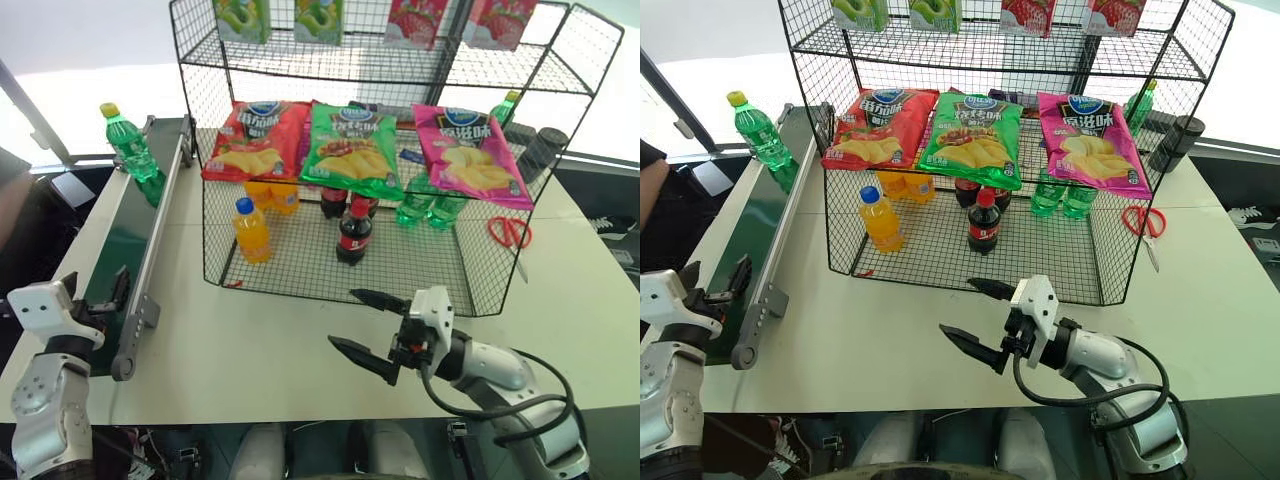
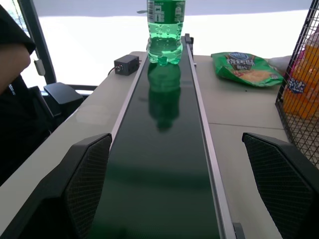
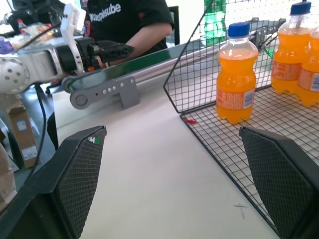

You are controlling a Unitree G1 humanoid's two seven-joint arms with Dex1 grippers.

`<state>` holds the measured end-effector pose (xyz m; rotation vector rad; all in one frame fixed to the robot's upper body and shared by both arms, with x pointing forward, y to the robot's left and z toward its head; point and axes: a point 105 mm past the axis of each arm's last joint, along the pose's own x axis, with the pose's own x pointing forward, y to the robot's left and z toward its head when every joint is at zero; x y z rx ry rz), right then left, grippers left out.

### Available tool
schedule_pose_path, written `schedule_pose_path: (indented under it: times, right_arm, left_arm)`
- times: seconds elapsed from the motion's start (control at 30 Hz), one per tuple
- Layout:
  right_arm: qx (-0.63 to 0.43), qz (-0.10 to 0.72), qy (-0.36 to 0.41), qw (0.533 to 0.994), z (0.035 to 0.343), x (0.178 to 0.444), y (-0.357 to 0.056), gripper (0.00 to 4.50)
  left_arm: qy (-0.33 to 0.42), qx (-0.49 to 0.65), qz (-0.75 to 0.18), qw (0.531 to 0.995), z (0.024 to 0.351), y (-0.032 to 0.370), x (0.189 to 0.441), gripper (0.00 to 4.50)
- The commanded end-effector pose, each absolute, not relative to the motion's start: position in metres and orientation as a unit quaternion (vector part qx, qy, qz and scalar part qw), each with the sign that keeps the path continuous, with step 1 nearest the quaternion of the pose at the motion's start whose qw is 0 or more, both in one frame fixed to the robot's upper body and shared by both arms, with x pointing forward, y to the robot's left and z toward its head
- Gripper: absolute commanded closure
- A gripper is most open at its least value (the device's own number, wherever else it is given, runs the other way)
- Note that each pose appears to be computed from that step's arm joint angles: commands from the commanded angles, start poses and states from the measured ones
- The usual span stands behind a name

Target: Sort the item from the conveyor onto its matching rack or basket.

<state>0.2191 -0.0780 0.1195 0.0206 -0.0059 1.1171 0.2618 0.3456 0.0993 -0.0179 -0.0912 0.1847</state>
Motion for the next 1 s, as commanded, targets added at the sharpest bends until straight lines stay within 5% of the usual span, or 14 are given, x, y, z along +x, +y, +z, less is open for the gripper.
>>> schedule_pose_path:
  times: [0.03, 1.0]
  right_arm:
    - [-0.002, 0.543, -0.029, 0.839, 0.131, 0.217, -0.077, 0.05]
    - [0.018, 0.567, -0.032, 0.823, 0.128, 0.21, -0.066, 0.05]
  left_arm:
    - [-0.065, -0.002, 0.096, 0.993, 0.106, 0.345, 0.264, 0.0]
    - [-0.088, 0.01, 0.167, 0.982, 0.105, 0.352, 0.27, 0.0]
